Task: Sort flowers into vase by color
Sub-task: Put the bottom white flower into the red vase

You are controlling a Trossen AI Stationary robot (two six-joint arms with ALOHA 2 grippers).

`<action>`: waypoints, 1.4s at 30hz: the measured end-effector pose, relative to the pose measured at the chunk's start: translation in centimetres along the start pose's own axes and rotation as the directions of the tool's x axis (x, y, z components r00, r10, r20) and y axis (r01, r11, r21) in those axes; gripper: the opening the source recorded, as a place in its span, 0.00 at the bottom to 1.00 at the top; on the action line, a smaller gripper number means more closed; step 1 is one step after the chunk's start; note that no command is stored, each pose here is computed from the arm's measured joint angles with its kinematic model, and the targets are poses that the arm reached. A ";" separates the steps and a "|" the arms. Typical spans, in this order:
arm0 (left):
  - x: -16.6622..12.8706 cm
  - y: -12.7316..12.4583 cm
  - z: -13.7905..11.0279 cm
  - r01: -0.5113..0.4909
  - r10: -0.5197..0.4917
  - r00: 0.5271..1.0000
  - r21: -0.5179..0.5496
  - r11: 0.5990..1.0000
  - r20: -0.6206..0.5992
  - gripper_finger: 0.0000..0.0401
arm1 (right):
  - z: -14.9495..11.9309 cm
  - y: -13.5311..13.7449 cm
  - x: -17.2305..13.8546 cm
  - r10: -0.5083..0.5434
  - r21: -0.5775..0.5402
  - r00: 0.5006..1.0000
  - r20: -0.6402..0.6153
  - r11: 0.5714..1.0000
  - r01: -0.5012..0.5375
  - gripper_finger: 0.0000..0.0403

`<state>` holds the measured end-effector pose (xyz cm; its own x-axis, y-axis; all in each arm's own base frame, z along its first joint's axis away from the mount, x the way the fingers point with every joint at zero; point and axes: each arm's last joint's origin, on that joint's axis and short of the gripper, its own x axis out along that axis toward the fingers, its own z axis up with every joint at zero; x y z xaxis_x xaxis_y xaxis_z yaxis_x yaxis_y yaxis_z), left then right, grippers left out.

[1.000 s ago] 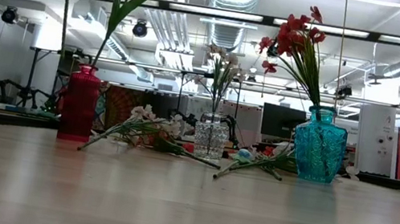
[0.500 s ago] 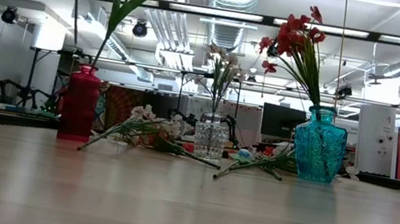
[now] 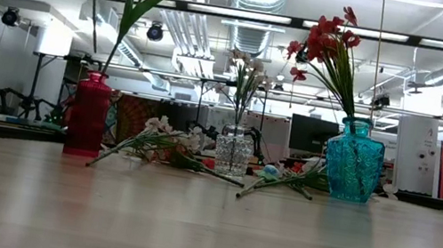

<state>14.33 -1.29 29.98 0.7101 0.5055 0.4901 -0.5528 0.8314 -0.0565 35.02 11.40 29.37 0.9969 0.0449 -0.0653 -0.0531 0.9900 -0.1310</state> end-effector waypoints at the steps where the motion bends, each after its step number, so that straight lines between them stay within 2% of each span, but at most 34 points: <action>1: 0.0 0.1 -0.1 -0.004 0.004 1.000 -0.006 1.000 -0.001 0.00 | 0.0 0.0 0.0 0.000 0.000 1.000 0.000 1.000 0.000 0.50; 28: 1.0 0.7 -1.8 -0.089 0.087 0.995 -0.065 0.994 -0.041 0.00 | -0.2 -0.1 0.0 -0.025 -0.006 0.999 -0.021 1.000 0.025 0.50; 42: 1.3 0.4 -2.5 -0.099 0.096 0.993 -0.042 0.994 -0.070 0.00 | -0.3 -0.1 0.0 -0.025 -0.008 0.999 -0.027 1.000 0.024 0.50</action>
<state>16.12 0.31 28.38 0.6824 0.5979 0.4205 -0.6016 0.7862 -0.1414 35.02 11.23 29.12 0.9959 0.0170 -0.0884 -0.0293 0.9897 -0.1404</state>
